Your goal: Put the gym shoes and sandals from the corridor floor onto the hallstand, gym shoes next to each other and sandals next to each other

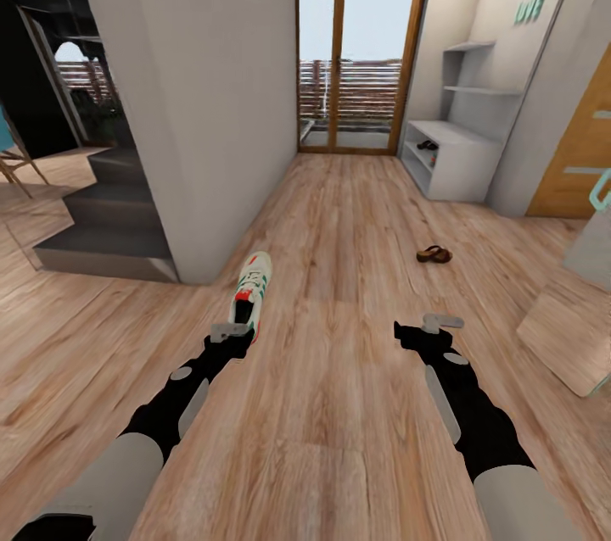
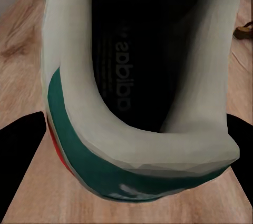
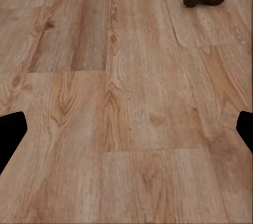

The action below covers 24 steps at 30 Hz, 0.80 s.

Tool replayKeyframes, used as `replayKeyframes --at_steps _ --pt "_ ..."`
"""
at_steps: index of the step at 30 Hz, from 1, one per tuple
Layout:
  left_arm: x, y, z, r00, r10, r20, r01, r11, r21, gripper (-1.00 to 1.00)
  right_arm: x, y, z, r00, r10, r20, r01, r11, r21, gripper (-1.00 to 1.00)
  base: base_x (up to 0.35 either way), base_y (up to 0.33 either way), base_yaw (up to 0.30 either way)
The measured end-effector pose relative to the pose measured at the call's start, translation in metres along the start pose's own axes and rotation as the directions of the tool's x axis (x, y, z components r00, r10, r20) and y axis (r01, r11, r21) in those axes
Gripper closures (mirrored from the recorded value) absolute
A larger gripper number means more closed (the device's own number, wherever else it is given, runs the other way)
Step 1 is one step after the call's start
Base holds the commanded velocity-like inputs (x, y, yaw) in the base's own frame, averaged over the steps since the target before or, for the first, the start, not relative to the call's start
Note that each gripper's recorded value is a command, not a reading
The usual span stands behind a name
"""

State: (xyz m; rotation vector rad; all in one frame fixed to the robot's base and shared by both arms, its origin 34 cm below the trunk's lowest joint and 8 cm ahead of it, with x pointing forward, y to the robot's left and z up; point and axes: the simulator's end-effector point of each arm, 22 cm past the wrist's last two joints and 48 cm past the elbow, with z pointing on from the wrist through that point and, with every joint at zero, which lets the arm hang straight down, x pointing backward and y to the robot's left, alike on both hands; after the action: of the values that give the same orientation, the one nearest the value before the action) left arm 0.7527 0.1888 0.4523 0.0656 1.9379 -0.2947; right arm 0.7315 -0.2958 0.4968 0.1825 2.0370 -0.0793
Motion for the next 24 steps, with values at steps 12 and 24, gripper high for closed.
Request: replayKeyframes --at_steps 12,24 --pt "0.0003 -0.0007 0.0 1.0 0.001 -0.001 -0.001 1.0 0.001 1.0 0.0001 0.0 0.0001 1.0 0.0 0.0 0.0 1.0 0.0 -1.0 0.347 0.0 -0.01" --pt "0.0004 -0.0005 0.0001 1.0 0.001 -0.002 -0.001 1.0 0.001 1.0 -0.0015 0.0 0.0 1.0 0.001 0.006 -0.001 1.0 0.0 -1.0 0.347 0.0 0.0"
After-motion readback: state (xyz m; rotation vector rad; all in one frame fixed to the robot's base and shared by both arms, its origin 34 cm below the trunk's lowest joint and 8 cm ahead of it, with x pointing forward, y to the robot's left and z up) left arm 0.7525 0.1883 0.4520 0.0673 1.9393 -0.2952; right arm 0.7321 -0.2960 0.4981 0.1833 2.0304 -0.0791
